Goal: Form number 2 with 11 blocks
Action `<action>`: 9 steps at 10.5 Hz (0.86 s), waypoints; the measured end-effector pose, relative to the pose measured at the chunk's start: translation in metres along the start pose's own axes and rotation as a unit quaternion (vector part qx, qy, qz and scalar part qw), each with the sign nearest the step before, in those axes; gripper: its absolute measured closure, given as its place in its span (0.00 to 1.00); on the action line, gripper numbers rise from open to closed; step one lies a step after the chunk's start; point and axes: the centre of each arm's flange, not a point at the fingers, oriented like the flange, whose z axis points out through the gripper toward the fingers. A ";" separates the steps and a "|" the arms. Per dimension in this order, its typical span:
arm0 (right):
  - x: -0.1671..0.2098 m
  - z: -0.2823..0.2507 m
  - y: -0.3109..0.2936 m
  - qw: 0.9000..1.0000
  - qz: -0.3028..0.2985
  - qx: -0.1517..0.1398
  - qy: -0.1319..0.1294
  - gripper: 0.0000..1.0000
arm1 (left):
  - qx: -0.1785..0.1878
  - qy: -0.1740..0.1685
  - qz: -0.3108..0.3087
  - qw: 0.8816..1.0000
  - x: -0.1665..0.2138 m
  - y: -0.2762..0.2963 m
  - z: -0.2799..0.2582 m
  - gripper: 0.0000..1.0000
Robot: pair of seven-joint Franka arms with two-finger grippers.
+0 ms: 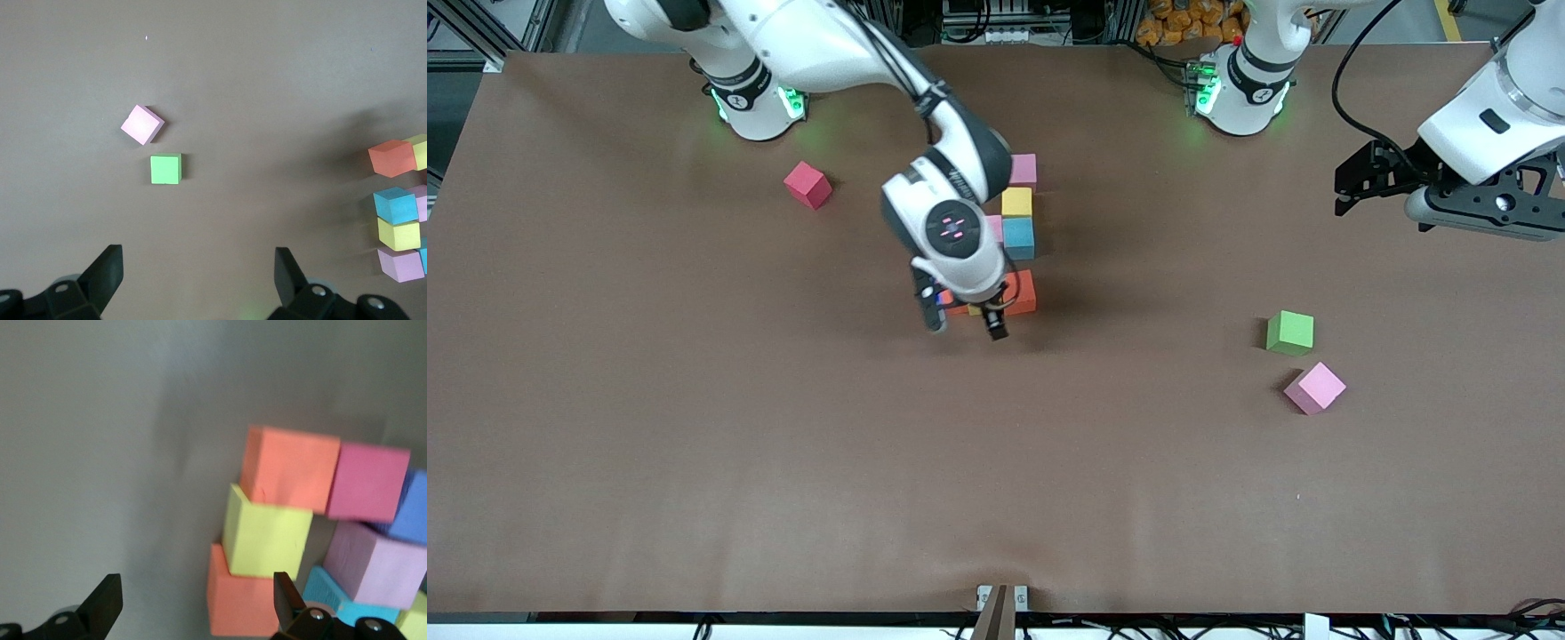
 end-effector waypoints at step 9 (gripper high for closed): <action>0.274 -0.098 -0.024 0.974 -0.221 -0.032 -0.039 0.00 | 0.000 0.005 -0.018 1.000 -0.001 -0.001 -0.004 0.00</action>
